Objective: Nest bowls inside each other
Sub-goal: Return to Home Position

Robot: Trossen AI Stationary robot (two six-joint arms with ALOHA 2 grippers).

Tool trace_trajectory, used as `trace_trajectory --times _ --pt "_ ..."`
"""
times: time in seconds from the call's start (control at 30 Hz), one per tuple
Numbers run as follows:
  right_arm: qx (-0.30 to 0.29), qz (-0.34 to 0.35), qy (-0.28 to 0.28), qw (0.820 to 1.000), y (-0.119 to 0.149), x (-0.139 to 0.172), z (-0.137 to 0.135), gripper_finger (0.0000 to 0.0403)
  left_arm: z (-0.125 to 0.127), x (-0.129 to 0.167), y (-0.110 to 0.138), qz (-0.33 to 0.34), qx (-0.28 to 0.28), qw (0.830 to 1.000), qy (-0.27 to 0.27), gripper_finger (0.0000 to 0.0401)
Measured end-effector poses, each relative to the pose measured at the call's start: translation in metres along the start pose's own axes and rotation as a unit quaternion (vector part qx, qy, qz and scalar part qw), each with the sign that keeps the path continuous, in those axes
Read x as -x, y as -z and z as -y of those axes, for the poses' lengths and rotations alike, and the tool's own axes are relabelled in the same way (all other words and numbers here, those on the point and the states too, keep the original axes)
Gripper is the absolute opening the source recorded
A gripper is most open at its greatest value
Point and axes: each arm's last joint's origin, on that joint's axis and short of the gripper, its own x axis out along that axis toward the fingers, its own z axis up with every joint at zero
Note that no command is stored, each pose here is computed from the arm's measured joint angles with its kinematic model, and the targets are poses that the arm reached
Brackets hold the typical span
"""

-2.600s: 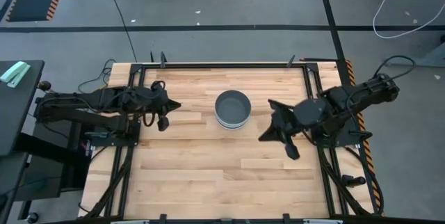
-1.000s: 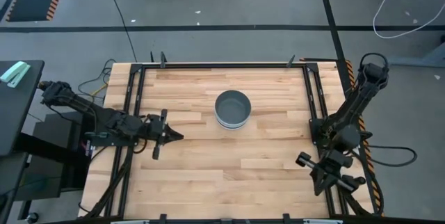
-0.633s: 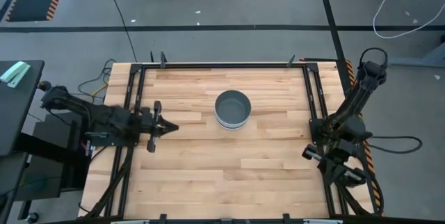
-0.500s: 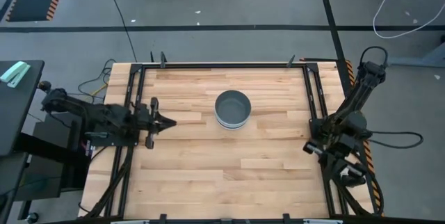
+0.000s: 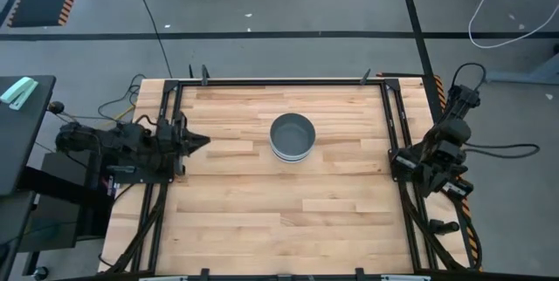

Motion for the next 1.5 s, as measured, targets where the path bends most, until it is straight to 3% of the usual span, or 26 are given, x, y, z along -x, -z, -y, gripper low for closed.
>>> trace_trajectory --times 0.83,1.5 --pt "0.022 0.049 0.000 0.999 -0.023 0.042 -0.007 0.0008 -0.016 0.034 -0.007 0.068 0.012 0.997 -0.032 0.0031" --pt "0.059 0.061 0.005 0.996 -0.029 0.050 -0.008 0.0008 -0.016 0.034 0.000 0.035 0.019 0.999 -0.036 0.0031"
